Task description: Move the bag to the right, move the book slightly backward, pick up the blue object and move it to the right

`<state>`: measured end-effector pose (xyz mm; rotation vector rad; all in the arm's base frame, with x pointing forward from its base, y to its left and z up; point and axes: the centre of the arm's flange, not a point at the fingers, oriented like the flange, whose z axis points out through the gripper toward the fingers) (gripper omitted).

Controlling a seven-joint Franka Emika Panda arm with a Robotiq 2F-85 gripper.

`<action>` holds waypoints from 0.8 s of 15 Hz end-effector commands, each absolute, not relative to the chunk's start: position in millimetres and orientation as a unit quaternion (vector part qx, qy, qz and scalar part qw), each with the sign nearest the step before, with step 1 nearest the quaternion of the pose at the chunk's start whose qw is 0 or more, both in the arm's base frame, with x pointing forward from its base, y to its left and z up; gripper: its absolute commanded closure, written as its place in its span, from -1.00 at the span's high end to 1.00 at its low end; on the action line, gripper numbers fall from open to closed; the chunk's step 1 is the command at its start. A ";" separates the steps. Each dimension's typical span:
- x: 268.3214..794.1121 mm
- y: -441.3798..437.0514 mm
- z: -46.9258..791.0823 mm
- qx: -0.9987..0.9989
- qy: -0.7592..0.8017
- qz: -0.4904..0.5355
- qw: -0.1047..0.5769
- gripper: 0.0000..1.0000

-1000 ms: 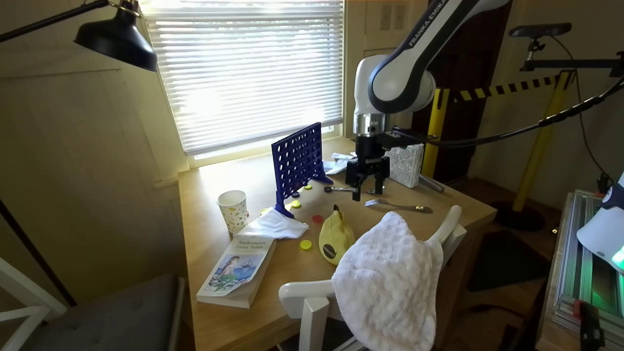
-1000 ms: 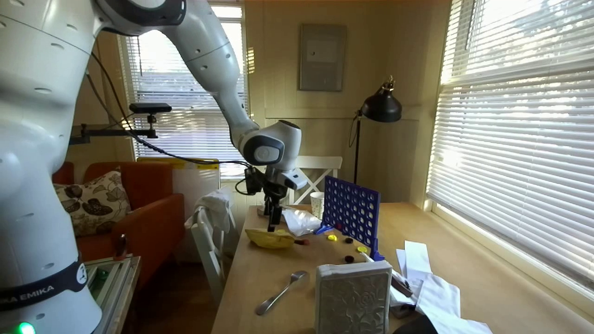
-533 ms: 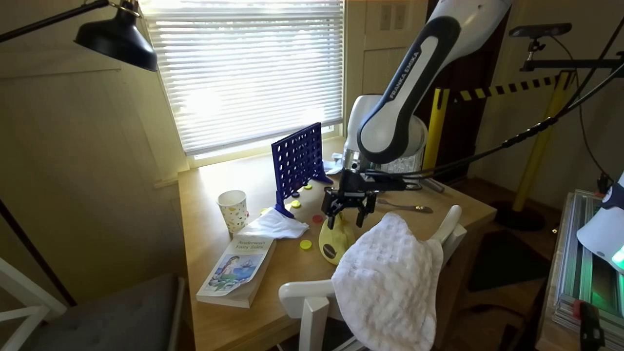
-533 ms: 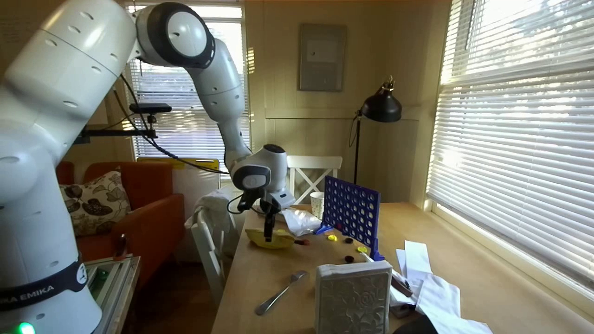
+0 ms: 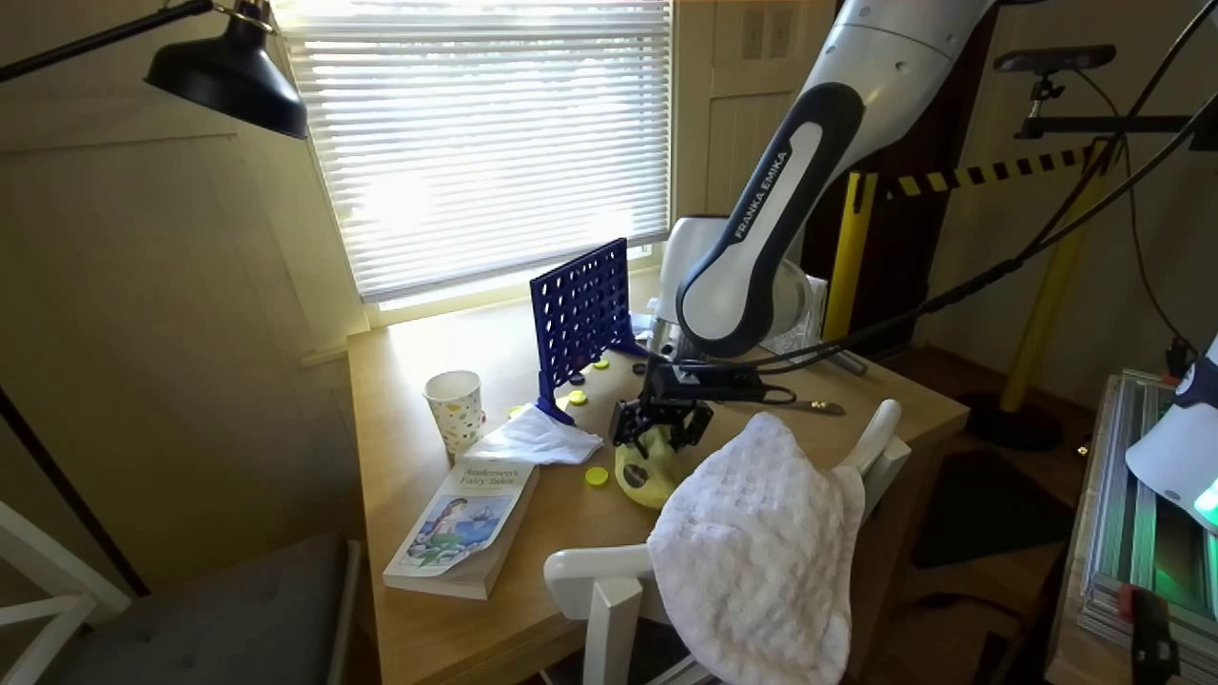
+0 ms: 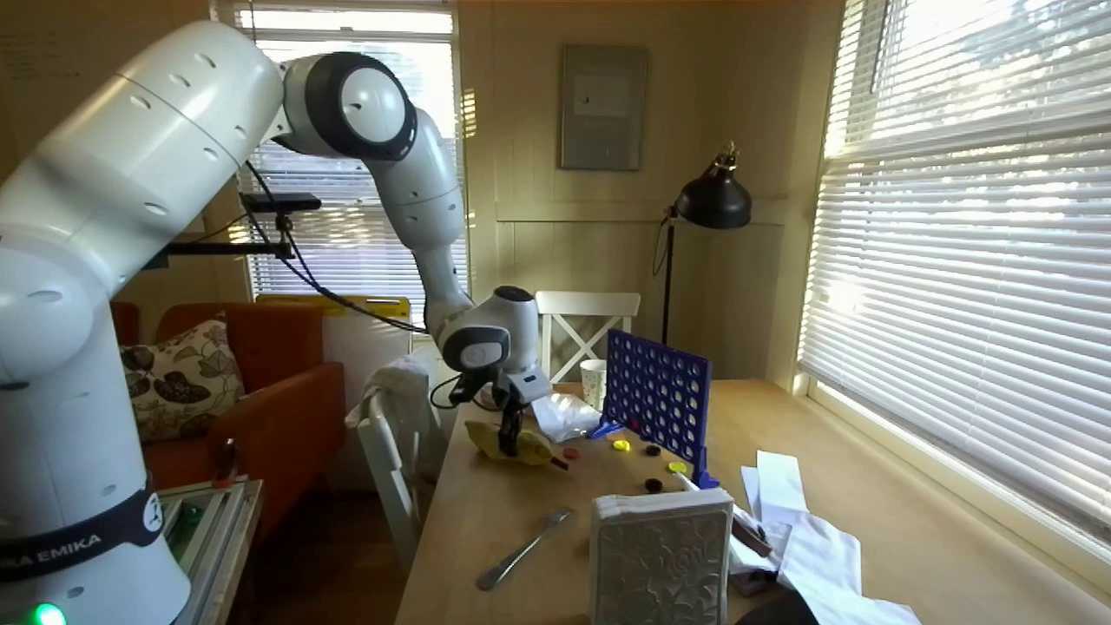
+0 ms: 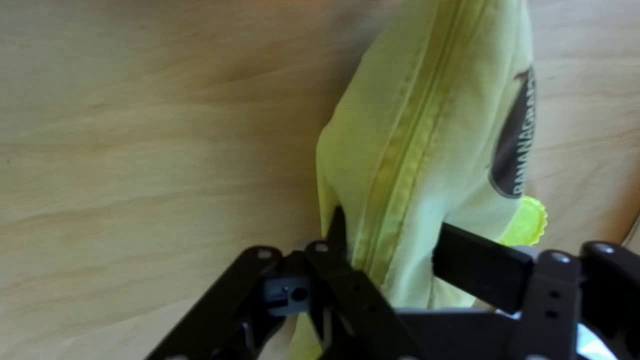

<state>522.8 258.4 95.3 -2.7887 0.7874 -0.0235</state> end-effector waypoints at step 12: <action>527.1 134.2 216.9 -0.991 0.026 0.127 0.024 -0.95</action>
